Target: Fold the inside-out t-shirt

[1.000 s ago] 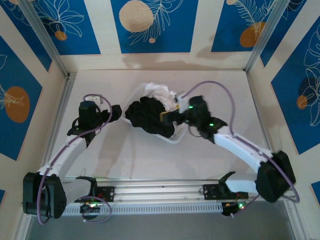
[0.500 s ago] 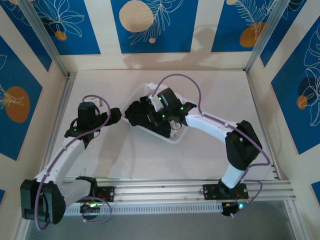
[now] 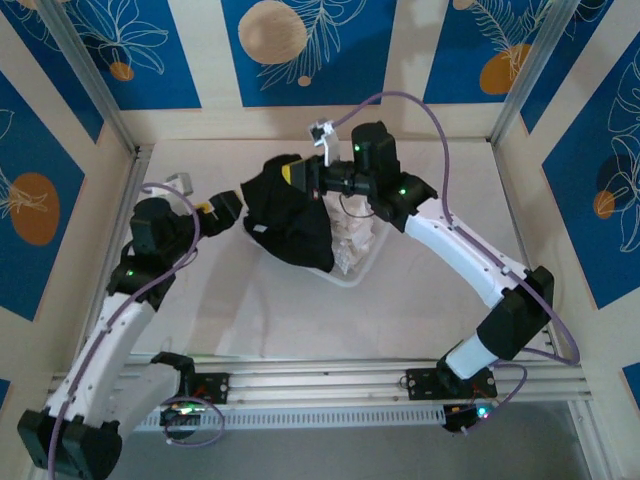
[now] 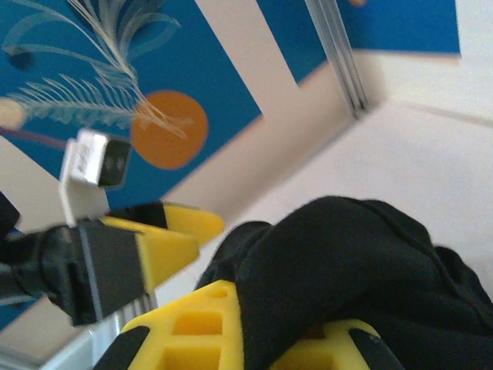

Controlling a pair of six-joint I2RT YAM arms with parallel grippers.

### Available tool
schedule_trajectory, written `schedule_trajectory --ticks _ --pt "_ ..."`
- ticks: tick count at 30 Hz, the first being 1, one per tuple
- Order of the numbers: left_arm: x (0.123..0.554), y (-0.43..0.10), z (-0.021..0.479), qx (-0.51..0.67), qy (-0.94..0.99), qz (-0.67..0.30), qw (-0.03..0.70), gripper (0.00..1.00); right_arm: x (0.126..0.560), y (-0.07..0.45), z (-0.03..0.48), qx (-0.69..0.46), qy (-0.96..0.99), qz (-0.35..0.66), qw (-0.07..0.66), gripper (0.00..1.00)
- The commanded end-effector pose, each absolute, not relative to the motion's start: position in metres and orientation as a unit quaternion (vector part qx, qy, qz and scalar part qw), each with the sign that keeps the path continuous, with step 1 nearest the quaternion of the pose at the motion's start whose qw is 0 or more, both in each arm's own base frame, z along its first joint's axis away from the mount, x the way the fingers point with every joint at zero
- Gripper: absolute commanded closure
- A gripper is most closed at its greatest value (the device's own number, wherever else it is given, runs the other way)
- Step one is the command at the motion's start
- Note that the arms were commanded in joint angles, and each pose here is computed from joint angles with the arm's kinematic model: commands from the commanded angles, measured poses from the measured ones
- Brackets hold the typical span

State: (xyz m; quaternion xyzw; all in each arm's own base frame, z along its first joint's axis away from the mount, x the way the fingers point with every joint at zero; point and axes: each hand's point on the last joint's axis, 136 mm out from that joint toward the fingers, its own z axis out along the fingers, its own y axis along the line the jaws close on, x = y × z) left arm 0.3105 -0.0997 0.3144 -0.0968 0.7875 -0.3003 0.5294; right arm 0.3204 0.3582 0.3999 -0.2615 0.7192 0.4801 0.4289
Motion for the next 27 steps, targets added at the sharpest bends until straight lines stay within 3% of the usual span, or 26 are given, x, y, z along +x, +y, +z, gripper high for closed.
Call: schedule_trajectory --ticks 1,5,12,17,19,22,24,27 --pt "0.296 -0.069 0.353 -0.097 0.771 -0.222 0.589 0.0 0.291 0.362 0.494 -0.289 0.634 0.518 0.496 1.0" --pt "0.281 -0.079 0.381 -0.084 0.753 -0.267 0.595 0.0 0.294 0.373 0.516 -0.281 0.622 0.538 0.495 1.0" --pt "0.244 -0.003 0.406 -0.17 0.724 -0.099 0.661 0.0 0.282 0.418 0.532 -0.306 0.599 0.576 0.464 1.0" --pt "0.23 0.01 0.406 -0.186 0.718 -0.076 0.667 0.0 0.301 0.467 0.47 -0.298 0.651 0.588 0.376 1.0" --pt "0.231 0.009 0.397 -0.181 0.73 -0.072 0.656 0.0 0.308 0.481 0.425 -0.304 0.686 0.579 0.32 0.9" --pt "0.24 -0.008 0.37 -0.159 0.761 -0.098 0.621 0.0 0.312 0.473 0.367 -0.319 0.735 0.536 0.265 0.6" --pt "0.252 -0.031 0.335 -0.138 0.795 -0.139 0.575 0.0 0.319 0.444 0.343 -0.314 0.765 0.489 0.278 0.42" --pt "0.271 -0.071 0.268 -0.117 0.844 -0.203 0.482 0.0 0.33 0.388 0.316 -0.286 0.794 0.441 0.306 0.28"
